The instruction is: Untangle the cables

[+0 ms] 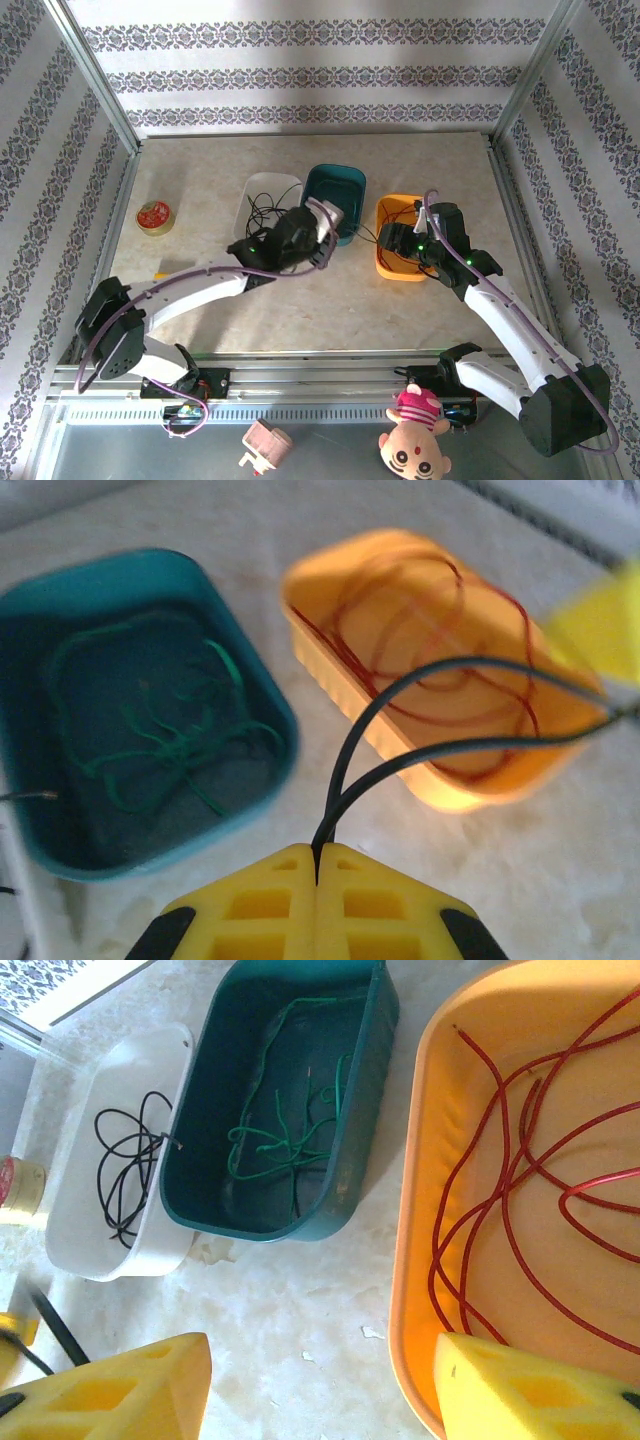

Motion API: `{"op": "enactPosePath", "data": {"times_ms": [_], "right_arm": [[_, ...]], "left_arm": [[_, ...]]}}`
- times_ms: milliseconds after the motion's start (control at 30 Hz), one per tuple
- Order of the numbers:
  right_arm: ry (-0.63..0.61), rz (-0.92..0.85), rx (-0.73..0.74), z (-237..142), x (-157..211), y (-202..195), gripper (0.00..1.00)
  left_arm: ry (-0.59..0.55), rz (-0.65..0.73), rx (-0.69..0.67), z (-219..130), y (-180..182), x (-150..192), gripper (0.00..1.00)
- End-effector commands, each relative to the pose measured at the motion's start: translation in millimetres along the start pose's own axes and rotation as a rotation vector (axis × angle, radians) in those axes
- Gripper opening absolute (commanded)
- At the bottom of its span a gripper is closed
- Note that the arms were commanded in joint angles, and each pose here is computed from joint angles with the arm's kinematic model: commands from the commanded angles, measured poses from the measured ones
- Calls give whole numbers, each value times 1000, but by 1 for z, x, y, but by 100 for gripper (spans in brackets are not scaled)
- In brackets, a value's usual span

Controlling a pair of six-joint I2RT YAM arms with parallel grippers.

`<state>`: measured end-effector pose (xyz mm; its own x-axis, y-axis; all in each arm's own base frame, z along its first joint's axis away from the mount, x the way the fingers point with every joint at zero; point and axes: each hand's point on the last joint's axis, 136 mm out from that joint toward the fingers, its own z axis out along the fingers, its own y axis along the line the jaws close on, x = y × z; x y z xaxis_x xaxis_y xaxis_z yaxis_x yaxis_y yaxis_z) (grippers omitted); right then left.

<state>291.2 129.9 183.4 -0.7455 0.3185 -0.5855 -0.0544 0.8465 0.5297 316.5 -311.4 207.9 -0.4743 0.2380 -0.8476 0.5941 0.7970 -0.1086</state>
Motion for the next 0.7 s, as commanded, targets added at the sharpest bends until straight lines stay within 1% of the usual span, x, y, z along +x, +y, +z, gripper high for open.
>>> {"op": "enactPosePath", "data": {"times_ms": [0, 100, 200, 267, 367, 433, 467, 500, 533, 567, 600, 667], "right_arm": [[-3, -14, -24, 0, 0, 1, 61], [10, -30, -41, 1, 1, 4, 61], [16, -38, -57, 2, 2, 7, 61], [26, -38, -74, 2, 4, 10, 61], [45, -45, -100, 3, 6, 15, 60], [55, -52, -114, 3, 7, 18, 60], [57, -53, -116, 3, 8, 19, 60], [59, -52, -114, 3, 8, 18, 60], [59, -51, -110, 2, 9, 17, 60], [56, -50, -106, 1, 9, 17, 60], [56, -48, -101, 1, 10, 15, 60], [52, -50, -92, -1, 11, 14, 60]], "left_arm": [[-92, -178, -18, -12, 30, -32, 0], [-122, -254, -85, -17, 65, -33, 0], [-124, -313, -196, -18, 107, -27, 0], [-87, -358, -302, -13, 140, -13, 0], [-14, -402, -415, 1, 179, 9, 0], [5, -447, -501, 8, 204, 20, 0], [0, -474, -521, 11, 213, 24, 8], [-8, -488, -521, 16, 218, 24, 19], [-12, -496, -519, 20, 221, 24, 34], [-10, -490, -521, 24, 223, 22, 52], [-6, -482, -514, 27, 222, 21, 62], [-25, -452, -501, 26, 219, 11, 74]]}}
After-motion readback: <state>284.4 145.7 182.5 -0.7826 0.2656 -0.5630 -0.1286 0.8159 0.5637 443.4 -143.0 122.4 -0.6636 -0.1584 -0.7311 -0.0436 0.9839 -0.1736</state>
